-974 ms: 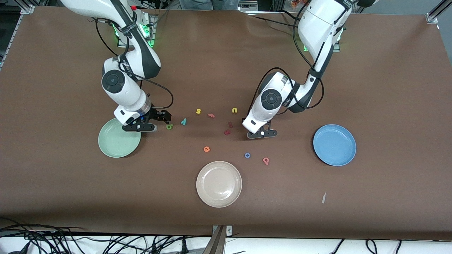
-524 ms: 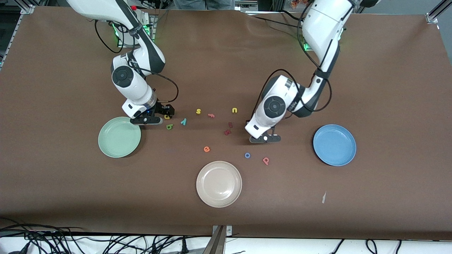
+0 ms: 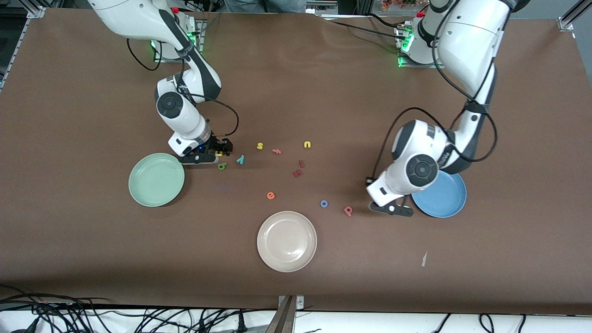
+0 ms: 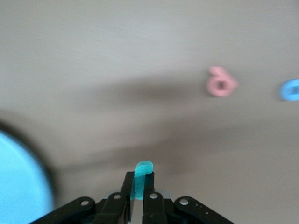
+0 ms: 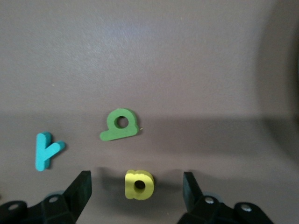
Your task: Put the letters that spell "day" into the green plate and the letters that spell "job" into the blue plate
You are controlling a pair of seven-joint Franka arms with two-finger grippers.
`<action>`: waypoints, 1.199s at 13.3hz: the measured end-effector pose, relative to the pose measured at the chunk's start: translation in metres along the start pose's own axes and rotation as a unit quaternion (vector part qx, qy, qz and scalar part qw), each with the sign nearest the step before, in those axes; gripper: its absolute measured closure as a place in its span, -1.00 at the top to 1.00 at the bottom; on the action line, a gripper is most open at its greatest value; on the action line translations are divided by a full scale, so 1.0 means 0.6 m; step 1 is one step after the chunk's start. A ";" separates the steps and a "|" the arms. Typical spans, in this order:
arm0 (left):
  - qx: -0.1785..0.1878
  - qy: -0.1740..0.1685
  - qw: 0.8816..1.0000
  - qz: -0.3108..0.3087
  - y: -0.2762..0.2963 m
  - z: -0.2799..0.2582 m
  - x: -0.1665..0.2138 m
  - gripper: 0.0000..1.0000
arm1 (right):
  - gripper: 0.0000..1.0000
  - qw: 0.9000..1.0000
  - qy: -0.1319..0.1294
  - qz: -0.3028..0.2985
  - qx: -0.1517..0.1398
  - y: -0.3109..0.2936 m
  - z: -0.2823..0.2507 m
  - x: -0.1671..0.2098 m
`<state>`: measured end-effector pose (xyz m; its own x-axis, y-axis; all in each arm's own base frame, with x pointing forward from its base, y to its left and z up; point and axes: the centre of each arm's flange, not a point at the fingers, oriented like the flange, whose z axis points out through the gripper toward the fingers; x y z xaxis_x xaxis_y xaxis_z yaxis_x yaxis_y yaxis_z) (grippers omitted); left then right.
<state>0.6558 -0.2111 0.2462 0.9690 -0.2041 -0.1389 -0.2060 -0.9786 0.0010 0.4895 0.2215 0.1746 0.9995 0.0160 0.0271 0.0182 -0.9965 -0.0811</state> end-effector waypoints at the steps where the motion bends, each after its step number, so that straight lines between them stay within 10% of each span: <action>1: 0.008 -0.001 1.000 0.017 -0.041 -0.009 0.001 -0.77 | 0.75 1.000 0.000 0.000 0.000 0.000 0.004 -0.001; 6: -0.004 -0.006 0.994 0.105 -0.292 -0.028 -0.016 -0.76 | 0.27 1.000 0.000 -0.001 0.000 -0.001 0.004 -0.002; 10: -0.020 -0.016 0.998 0.062 -0.314 -0.004 -0.024 -0.04 | -0.26 1.000 0.000 -0.003 0.001 -0.004 0.003 -0.004; 16: -0.067 -0.030 0.986 -0.152 -0.109 -0.015 -0.005 1.00 | -0.41 1.000 -0.001 -0.012 -0.002 -0.006 -0.014 -0.001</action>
<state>0.6676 -0.1471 0.2557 0.9729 0.0966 -0.2102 0.1156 -0.9901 0.0801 0.4883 0.2242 0.1834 0.9989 0.0395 0.0267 0.0414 -0.9962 -0.0762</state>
